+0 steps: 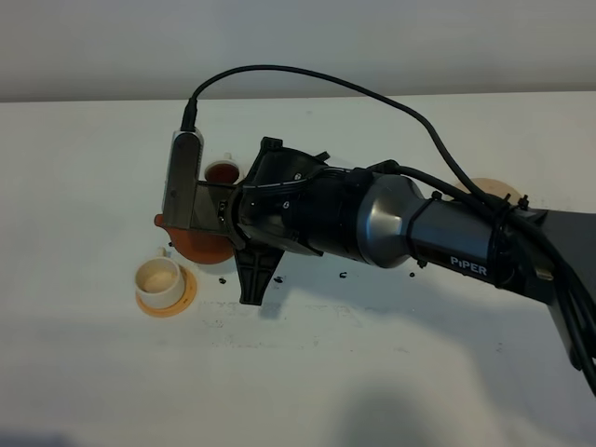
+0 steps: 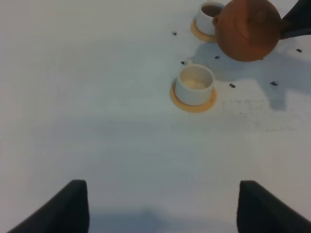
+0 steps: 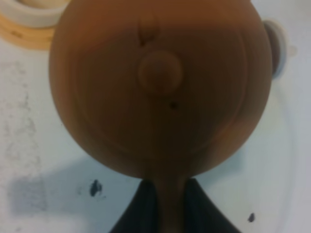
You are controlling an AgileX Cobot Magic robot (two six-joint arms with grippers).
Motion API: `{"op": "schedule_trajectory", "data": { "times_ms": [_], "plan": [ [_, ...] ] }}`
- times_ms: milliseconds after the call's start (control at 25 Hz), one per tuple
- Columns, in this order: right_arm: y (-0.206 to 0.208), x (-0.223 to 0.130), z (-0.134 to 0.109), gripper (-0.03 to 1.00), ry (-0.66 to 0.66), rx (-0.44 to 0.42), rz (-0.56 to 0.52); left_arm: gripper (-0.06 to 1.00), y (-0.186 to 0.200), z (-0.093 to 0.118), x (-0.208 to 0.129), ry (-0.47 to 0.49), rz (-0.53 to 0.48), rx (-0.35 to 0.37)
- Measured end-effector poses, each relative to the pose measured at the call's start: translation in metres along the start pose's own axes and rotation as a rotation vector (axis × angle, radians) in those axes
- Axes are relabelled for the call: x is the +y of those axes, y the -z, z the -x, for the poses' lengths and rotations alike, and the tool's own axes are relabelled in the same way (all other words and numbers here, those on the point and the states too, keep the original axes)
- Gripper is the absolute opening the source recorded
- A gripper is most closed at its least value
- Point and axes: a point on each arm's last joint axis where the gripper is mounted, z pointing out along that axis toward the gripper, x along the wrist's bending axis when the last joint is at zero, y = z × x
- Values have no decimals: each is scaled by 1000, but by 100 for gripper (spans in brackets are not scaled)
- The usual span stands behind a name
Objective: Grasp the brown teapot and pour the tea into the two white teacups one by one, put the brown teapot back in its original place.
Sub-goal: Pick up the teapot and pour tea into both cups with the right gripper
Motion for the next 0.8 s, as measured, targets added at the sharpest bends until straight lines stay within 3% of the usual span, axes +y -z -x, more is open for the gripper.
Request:
{"op": "schedule_trajectory", "data": {
  "times_ms": [800],
  "plan": [
    [-29, 5, -16, 13, 195, -61, -24, 61, 0, 0, 0, 0, 0, 0]
  ]
}}
